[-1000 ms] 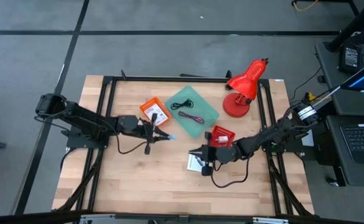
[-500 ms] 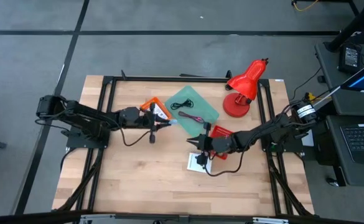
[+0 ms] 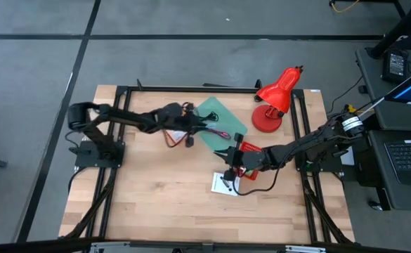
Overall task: Pick and place items into bin
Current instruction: Put the blue charger cable into the blue bin
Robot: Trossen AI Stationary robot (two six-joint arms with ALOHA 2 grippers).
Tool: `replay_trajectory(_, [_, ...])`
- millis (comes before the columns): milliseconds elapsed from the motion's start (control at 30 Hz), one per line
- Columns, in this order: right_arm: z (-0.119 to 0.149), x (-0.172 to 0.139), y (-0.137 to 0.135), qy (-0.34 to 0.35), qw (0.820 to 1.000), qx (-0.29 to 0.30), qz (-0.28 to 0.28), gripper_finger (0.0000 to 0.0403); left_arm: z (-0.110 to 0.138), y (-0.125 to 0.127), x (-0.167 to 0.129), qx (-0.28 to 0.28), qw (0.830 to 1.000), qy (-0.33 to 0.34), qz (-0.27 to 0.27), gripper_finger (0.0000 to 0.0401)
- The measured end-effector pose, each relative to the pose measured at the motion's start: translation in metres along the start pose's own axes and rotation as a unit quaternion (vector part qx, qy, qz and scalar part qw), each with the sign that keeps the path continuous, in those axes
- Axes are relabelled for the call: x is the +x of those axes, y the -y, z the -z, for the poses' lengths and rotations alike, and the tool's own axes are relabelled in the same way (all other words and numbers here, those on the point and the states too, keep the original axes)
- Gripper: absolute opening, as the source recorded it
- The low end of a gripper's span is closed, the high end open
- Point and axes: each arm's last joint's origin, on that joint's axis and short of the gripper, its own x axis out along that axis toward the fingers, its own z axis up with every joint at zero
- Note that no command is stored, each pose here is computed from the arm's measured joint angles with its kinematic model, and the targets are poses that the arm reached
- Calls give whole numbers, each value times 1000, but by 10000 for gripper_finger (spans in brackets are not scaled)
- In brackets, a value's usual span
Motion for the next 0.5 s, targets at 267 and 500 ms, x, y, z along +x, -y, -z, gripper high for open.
replay_trajectory(267, [4, 3, 4, -18, 1000, -9, 7, 4, 1, -17, 45, 29, 996, -83, 12, 36])
replay_trajectory(500, [7, 7, 11, -31, 999, -10, 17, 4, -8, -21, 64, 73, 990, -109, 49, 35])
